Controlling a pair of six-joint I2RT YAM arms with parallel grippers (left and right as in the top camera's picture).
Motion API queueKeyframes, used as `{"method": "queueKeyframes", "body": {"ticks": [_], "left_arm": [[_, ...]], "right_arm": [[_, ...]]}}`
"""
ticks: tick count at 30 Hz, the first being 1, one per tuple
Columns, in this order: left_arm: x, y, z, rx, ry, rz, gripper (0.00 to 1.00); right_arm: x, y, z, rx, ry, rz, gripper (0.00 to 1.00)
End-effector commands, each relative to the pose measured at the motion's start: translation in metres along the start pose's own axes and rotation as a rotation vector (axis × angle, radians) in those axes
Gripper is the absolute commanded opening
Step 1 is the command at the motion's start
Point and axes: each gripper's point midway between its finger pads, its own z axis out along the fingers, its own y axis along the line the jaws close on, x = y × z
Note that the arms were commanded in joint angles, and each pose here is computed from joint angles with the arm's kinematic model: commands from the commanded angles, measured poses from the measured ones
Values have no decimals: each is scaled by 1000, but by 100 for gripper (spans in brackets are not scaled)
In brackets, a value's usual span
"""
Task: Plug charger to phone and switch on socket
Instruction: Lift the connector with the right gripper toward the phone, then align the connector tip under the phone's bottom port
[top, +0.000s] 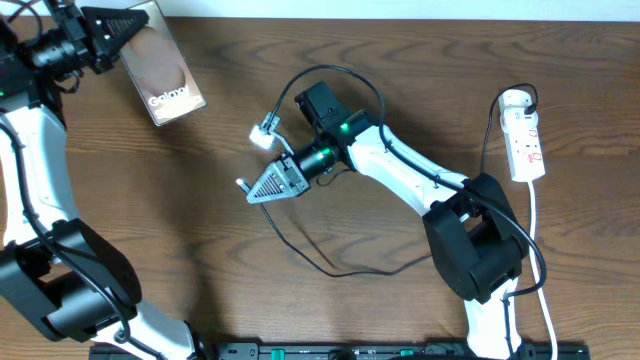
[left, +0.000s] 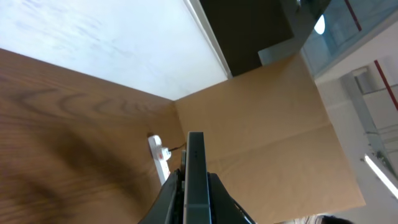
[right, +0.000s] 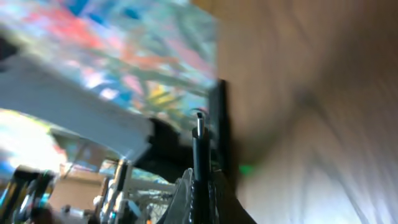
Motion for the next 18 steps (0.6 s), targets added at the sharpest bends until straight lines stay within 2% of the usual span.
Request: {"method": "queueKeyframes", "body": {"ticks": [1, 18], "left_arm": [[7, -12, 6, 26, 37, 35, 8], [7, -12, 8, 27, 39, 81, 8]], "right_arm": [[-9, 30, -3, -176, -5, -33, 1], [-72, 54, -9, -143, -66, -174, 1]]}}
